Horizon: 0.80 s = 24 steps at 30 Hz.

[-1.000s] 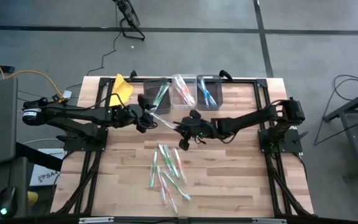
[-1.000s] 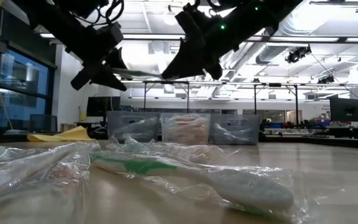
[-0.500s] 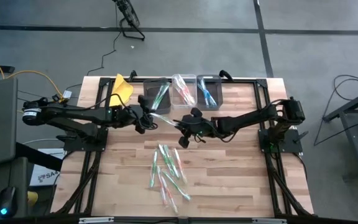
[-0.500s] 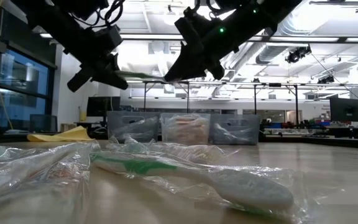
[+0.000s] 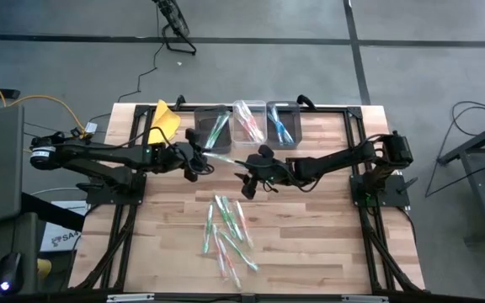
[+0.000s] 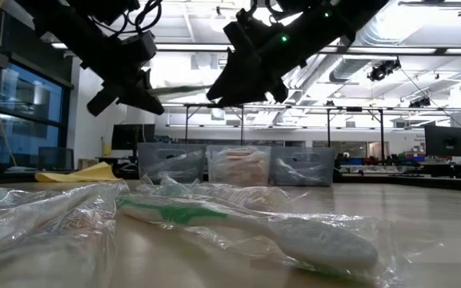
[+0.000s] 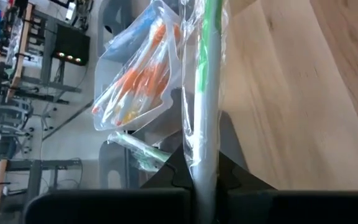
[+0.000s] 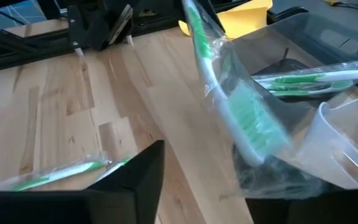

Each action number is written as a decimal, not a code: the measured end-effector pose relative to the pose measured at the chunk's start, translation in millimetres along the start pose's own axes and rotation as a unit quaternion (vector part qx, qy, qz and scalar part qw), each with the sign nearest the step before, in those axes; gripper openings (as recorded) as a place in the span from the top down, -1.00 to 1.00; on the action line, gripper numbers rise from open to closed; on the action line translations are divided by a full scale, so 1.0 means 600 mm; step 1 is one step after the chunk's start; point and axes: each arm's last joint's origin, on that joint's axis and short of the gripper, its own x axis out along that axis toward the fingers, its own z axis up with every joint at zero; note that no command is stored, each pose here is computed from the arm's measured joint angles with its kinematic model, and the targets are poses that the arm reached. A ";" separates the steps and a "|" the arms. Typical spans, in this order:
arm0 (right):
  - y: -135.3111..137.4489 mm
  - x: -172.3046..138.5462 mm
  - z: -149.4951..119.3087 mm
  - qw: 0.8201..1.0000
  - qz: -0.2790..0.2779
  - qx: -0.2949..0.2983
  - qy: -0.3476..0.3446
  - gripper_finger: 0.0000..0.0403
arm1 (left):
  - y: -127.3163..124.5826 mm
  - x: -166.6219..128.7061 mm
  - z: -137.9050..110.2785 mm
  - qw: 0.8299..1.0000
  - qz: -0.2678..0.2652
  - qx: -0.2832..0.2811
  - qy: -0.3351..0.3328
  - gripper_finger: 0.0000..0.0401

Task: Pick & Place Toothbrushes
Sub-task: Put the green toothbrush into the left black bin

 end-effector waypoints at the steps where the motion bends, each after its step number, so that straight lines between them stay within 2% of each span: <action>1: 0.000 0.000 0.000 1.000 -0.002 0.000 0.000 0.07 | 0.000 0.000 0.000 1.000 0.002 -0.006 0.001 0.99; 7: -0.010 -0.019 0.005 0.998 -0.058 -0.010 0.011 -0.04 | 0.010 0.004 -0.010 0.996 0.041 -0.065 0.039 0.99; 12: -0.025 -0.056 0.020 0.993 -0.119 -0.011 0.021 -0.05 | 0.031 0.017 -0.039 0.990 0.056 -0.095 0.085 0.99; 14: -0.029 -0.070 0.026 0.991 -0.133 -0.008 0.021 -0.05 | 0.043 0.023 -0.055 0.983 0.070 -0.137 0.103 0.99; 16: -0.031 -0.078 0.032 0.990 -0.141 0.001 0.012 -0.05 | 0.057 0.028 -0.070 0.966 0.091 -0.211 0.117 1.00; 18: -0.034 -0.083 0.032 0.989 -0.146 0.000 0.018 -0.05 | 0.065 0.031 -0.083 0.948 0.090 -0.278 0.126 1.00; 21: -0.034 -0.084 0.033 0.988 -0.151 0.004 0.014 -0.05 | 0.078 0.035 -0.095 0.921 0.047 -0.372 0.105 1.00; 24: -0.034 -0.084 0.033 0.988 -0.153 0.006 0.013 -0.05 | 0.086 0.047 -0.102 0.881 0.005 -0.464 0.090 1.00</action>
